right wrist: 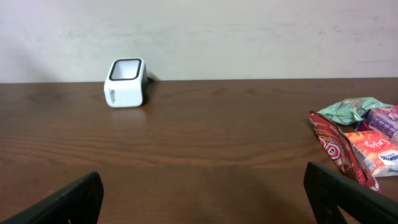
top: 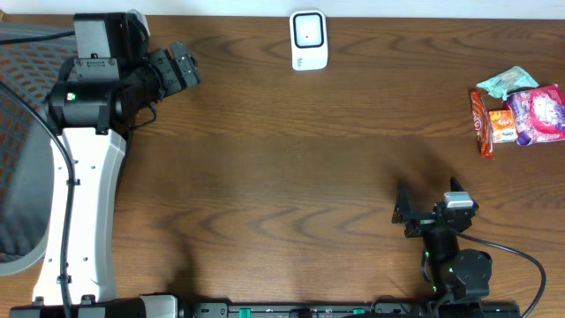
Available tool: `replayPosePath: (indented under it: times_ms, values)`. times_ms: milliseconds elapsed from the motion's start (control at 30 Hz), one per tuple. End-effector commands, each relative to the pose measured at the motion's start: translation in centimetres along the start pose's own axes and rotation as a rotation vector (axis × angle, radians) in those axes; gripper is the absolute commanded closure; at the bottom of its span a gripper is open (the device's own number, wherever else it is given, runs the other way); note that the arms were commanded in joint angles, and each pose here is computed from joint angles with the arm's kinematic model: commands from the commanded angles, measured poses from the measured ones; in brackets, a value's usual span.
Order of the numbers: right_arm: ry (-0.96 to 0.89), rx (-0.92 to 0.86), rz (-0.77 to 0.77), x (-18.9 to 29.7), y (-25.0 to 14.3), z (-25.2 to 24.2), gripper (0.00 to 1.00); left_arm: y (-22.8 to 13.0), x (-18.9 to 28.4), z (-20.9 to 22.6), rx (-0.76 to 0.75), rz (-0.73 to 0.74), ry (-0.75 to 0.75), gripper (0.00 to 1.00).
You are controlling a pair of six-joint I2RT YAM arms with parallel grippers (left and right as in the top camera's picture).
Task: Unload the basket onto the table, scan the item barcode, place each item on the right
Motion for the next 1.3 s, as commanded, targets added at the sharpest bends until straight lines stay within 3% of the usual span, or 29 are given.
replayPosePath:
  times_ms: [0, 600, 833, 1067, 1267]
  values:
    - [-0.001, 0.018, -0.002, 0.0, 0.0, 0.0, 0.01, -0.1, -0.2, 0.3, -0.004, 0.006, 0.007, 0.02]
    - [-0.001, 0.018, -0.002, 0.0, 0.0, 0.0, 0.01, -0.2, -0.2, 1.1, -0.003, 0.007, 0.058, 0.02]
    - [-0.001, 0.018, -0.002, 0.0, 0.0, 0.0, 0.01, -3.4, -0.6, 4.0, 0.010, 0.123, 0.213, 0.02]
    - [-0.001, 0.018, -0.002, 0.0, 0.0, 0.0, 0.01, -6.6, -1.9, 5.3, -0.133, 0.232, 0.224, 0.02]
    - [-0.001, 0.018, -0.002, 0.0, 0.0, 0.0, 0.01, -11.5, -1.9, 6.8, -0.209, 0.281, 0.221, 0.02]
Point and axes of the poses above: each gripper's point midway between its finger pads, its own x axis back along the fingers, its own z axis along the line the jaws close on, y = z × x, the point moved 2 cm from there along x, back along the fingers, and after that the axes turned 4 degrees about -x, right-handed, at the moved point
